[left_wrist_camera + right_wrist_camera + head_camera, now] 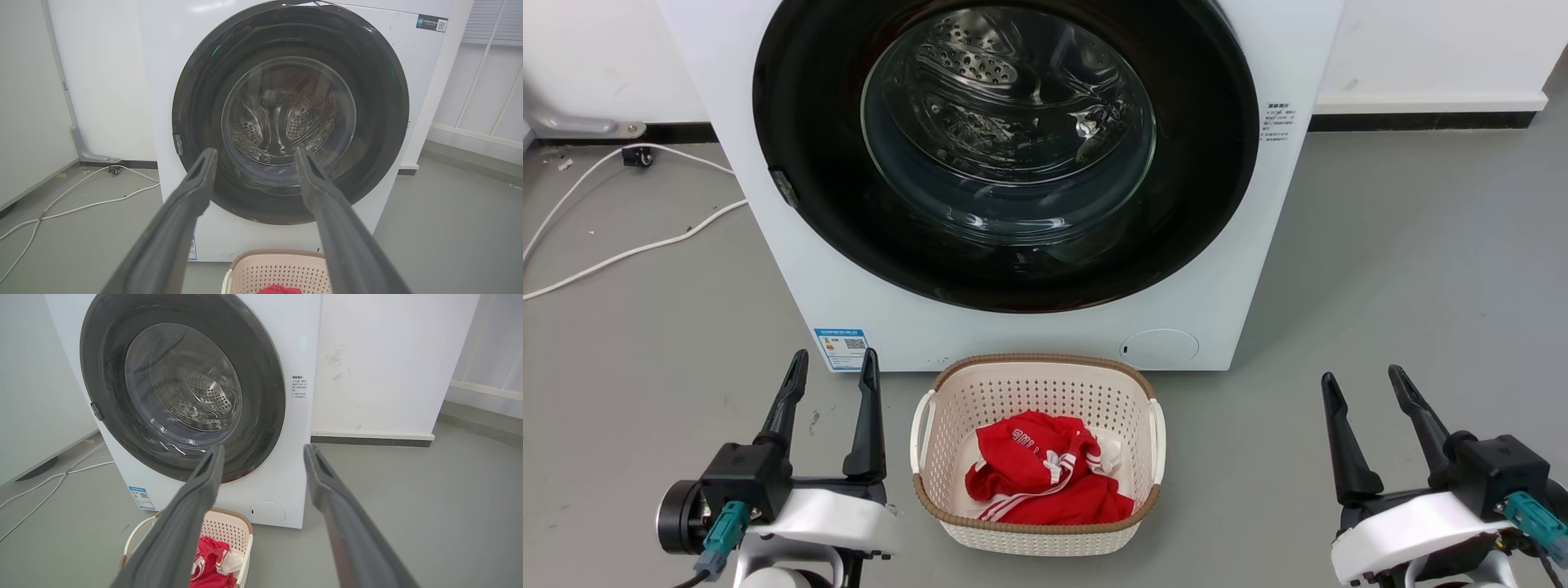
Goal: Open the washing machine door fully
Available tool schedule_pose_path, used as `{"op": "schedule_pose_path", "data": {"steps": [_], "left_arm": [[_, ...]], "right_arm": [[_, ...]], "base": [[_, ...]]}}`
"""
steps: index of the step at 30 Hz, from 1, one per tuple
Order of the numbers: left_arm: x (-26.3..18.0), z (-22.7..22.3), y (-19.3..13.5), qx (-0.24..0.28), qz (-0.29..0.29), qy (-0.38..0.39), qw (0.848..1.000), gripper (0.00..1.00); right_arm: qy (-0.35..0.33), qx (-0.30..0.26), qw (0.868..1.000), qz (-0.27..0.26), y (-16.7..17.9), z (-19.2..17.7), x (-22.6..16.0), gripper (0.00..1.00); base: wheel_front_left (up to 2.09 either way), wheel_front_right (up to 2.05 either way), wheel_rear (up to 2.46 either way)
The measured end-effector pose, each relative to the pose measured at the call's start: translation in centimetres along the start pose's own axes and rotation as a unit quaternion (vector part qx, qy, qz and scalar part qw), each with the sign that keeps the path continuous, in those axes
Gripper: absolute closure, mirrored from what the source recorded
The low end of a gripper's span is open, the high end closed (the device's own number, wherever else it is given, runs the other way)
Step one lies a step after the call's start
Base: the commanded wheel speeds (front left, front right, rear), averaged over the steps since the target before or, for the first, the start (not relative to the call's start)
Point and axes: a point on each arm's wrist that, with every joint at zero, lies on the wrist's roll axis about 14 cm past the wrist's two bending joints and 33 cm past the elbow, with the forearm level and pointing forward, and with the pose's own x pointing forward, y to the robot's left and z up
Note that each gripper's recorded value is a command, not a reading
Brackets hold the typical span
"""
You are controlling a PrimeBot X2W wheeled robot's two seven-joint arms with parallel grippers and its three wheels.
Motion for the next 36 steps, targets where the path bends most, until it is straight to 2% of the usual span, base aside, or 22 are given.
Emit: {"op": "schedule_pose_path", "data": {"steps": [22,34,35,36], "left_arm": [[-0.11,0.21,-0.58,0.063,-0.012,-0.013,0.998,0.00],[-0.24,-0.21,-0.44,0.058,-0.008,-0.007,0.998,0.00],[-0.25,-0.21,-0.43,0.058,-0.008,-0.007,0.998,0.00],[-0.25,-0.22,-0.43,0.058,-0.008,-0.007,0.998,0.00]], "right_arm": [[0.002,-0.039,0.999,0.005,0.26,-0.21,-0.23,0.00],[0.006,-0.028,1.000,0.003,0.15,-0.54,-0.24,0.00],[0.006,-0.027,1.000,0.003,0.13,-0.58,-0.25,0.50],[0.007,-0.025,1.000,0.002,0.12,-0.62,-0.25,0.78]], "base": [[0.00,0.00,0.00],[0.00,0.00,0.00],[0.00,0.00,0.00],[0.00,0.00,0.00]]}}
